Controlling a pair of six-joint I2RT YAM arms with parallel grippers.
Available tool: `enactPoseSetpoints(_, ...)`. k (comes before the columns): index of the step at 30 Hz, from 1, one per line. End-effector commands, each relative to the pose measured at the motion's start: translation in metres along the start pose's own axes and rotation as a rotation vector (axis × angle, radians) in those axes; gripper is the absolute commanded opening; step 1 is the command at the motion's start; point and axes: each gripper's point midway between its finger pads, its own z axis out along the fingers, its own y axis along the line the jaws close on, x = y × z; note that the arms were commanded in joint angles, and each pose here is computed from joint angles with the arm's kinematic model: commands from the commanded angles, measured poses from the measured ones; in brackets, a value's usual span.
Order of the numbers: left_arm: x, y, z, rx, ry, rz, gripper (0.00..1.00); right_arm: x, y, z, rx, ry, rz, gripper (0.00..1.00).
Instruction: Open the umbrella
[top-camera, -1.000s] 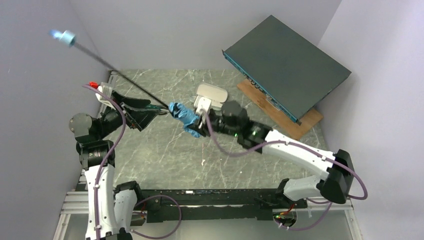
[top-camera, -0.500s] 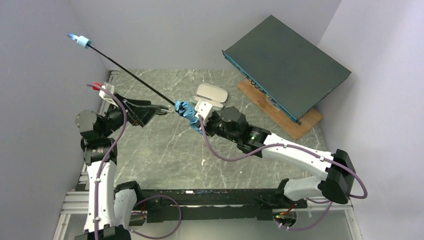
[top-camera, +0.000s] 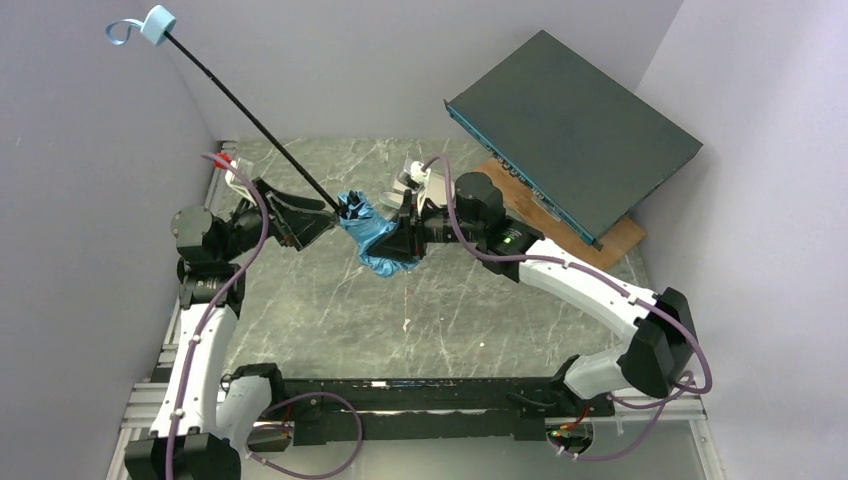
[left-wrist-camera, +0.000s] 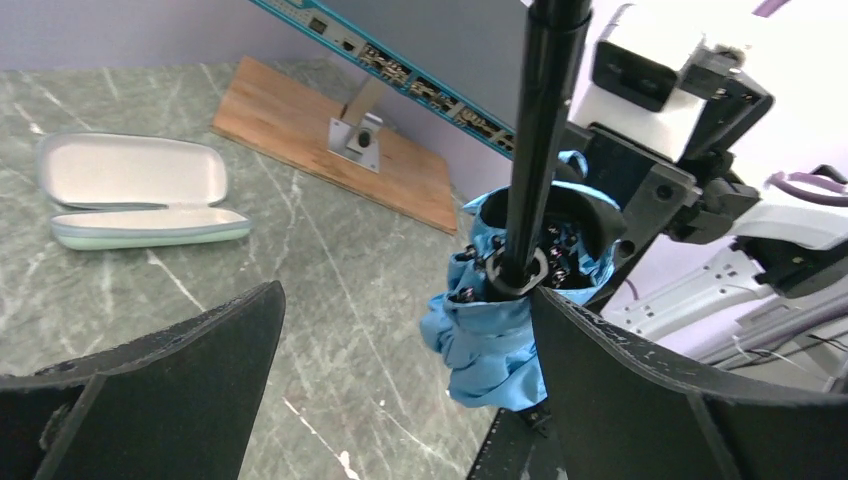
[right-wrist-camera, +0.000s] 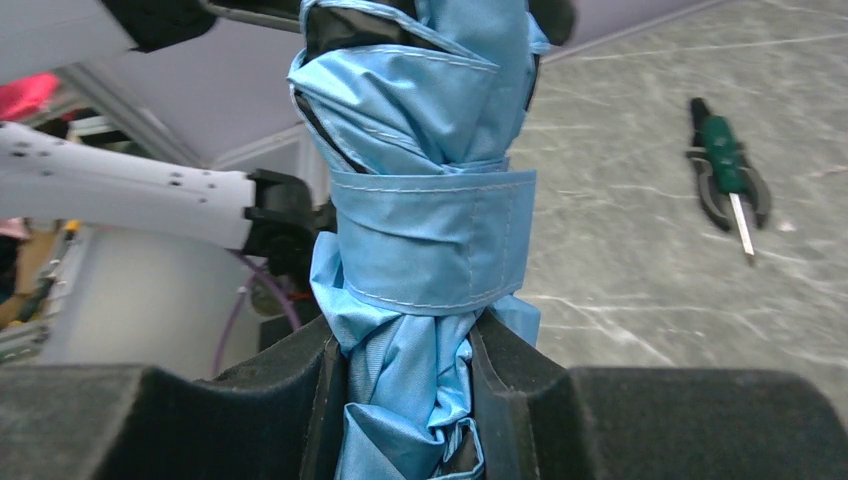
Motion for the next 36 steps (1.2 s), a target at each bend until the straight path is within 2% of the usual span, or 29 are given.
enactPoseSetpoints(1, -0.027, -0.032, 0.011, 0.095, -0.036, 0.048, 0.99, -0.051, 0.042, -0.001, -0.207, -0.118, -0.043, 0.00)
enactPoseSetpoints(9, -0.006, -0.060, 0.014, 0.241, 0.026, 0.080, 1.00, -0.067, 0.030, -0.003, -0.237, -0.139, 0.060, 0.00)
enactPoseSetpoints(13, -0.003, -0.060, 0.017, 0.234, 0.032, 0.048, 1.00, -0.070, 0.030, -0.001, -0.244, -0.141, 0.057, 0.00)
enactPoseSetpoints(14, -0.003, -0.060, 0.018, 0.237, 0.035, 0.047, 1.00, -0.067, 0.024, 0.004, -0.202, -0.138, 0.042, 0.00)
enactPoseSetpoints(17, -0.004, -0.052, 0.022, 0.193, 0.039, 0.016, 1.00, -0.061, -0.018, 0.013, 0.146, -0.109, -0.061, 0.00)
enactPoseSetpoints(20, -0.007, -0.036, 0.026, 0.099, 0.011, -0.043, 1.00, -0.071, -0.054, -0.002, 0.469, -0.139, -0.201, 0.00)
enactPoseSetpoints(22, -0.012, -0.026, 0.030, 0.047, -0.007, -0.115, 1.00, -0.073, -0.065, -0.009, 0.605, -0.131, -0.315, 0.00)
enactPoseSetpoints(29, -0.038, -0.012, 0.048, -0.039, -0.065, -0.216, 1.00, -0.061, -0.064, -0.003, 0.737, -0.105, -0.510, 0.00)
enactPoseSetpoints(36, -0.022, 0.011, 0.060, -0.177, -0.031, -0.285, 1.00, -0.062, -0.052, 0.016, 0.764, -0.106, -0.652, 0.00)
